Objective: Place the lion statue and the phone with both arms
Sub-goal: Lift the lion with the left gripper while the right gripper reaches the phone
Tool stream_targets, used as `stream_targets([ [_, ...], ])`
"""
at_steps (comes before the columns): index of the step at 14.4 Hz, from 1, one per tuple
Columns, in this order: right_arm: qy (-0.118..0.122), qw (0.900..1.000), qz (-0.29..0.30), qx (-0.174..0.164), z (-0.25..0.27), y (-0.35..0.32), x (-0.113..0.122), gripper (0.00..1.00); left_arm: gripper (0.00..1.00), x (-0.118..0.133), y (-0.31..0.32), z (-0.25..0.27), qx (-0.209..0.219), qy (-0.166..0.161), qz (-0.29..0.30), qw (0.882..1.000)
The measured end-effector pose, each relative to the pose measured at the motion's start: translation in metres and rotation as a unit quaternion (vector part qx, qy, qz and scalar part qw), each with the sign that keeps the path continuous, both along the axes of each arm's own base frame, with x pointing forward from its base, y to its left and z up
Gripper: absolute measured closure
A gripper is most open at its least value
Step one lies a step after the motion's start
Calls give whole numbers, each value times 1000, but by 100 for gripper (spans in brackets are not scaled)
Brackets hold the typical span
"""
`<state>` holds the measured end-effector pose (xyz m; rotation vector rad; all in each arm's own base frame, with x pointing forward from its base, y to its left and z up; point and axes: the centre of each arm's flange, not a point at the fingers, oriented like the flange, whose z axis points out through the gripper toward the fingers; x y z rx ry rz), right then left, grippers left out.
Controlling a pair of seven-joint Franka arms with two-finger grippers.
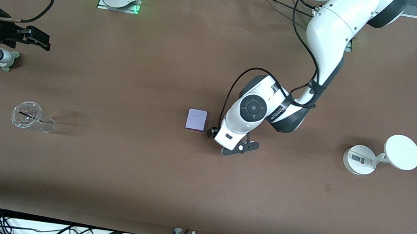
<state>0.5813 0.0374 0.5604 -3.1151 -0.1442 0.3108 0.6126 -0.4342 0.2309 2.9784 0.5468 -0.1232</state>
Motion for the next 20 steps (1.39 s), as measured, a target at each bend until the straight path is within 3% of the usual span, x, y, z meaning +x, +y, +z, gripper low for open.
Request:
stream_targets([
  [5,13,1000,14,-1,-42,19,20,0,0,-8,-10,-17,14,-6,-17,1000],
  [7,16,1000,19,-2,-61,27,29,0,16,-4,-4,-19,18,-6,-14,1000],
  [11,19,999,36,-4,-108,57,47,0,59,-4,-1,-27,21,-3,-26,999],
  [12,23,999,37,-6,-120,64,49,0,64,-4,0,-26,21,-4,-30,999],
  [16,20,999,37,0,-161,77,63,0,64,2,10,-25,25,1,-30,999],
  [20,16,1000,8,1,-204,104,72,0,64,40,87,16,42,27,-71,996],
])
